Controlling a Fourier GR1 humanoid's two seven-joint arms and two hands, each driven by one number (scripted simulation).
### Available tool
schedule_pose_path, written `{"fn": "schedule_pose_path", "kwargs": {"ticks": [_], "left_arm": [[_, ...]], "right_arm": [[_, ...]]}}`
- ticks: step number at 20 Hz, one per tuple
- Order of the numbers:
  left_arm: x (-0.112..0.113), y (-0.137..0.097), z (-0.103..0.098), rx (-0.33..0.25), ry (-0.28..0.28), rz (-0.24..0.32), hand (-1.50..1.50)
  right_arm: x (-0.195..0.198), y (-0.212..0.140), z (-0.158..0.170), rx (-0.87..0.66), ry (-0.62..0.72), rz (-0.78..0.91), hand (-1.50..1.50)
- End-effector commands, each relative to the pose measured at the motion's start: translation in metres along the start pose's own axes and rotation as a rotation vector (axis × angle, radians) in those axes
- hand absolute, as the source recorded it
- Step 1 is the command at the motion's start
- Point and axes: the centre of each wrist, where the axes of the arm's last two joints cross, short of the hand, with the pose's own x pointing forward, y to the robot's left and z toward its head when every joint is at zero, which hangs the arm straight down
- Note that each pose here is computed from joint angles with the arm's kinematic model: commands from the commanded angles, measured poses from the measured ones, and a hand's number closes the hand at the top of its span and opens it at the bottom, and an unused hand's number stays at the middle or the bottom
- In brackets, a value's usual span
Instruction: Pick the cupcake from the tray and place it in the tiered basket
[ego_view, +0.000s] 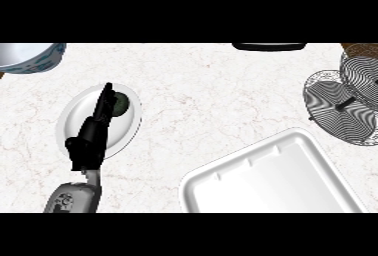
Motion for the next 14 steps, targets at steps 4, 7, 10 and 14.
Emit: {"fn": "schedule_pose_path", "kwargs": {"ticks": [4,7,10,14], "left_arm": [[-0.007,0.001,0.001,-0.007,-0.012,-0.009,0.0],[-0.002,0.004,-0.002,0.006,-0.012,0.001,0.0],[0.003,0.0,0.017,-0.03,-0.001,-0.011,0.0],[-0.005,-0.009,0.01,-0.028,0.0,0.015,0.0]], "right_arm": [[0.006,-0.023,-0.036,0.025,0.015,-0.156,1.5],[0.014,-0.035,-0.053,0.008,0.033,-0.149,1.5],[0.018,-0.022,-0.075,-0.019,0.06,-0.144,1.5],[-0.004,-0.009,-0.101,-0.043,0.103,-0.085,1.5]]}}
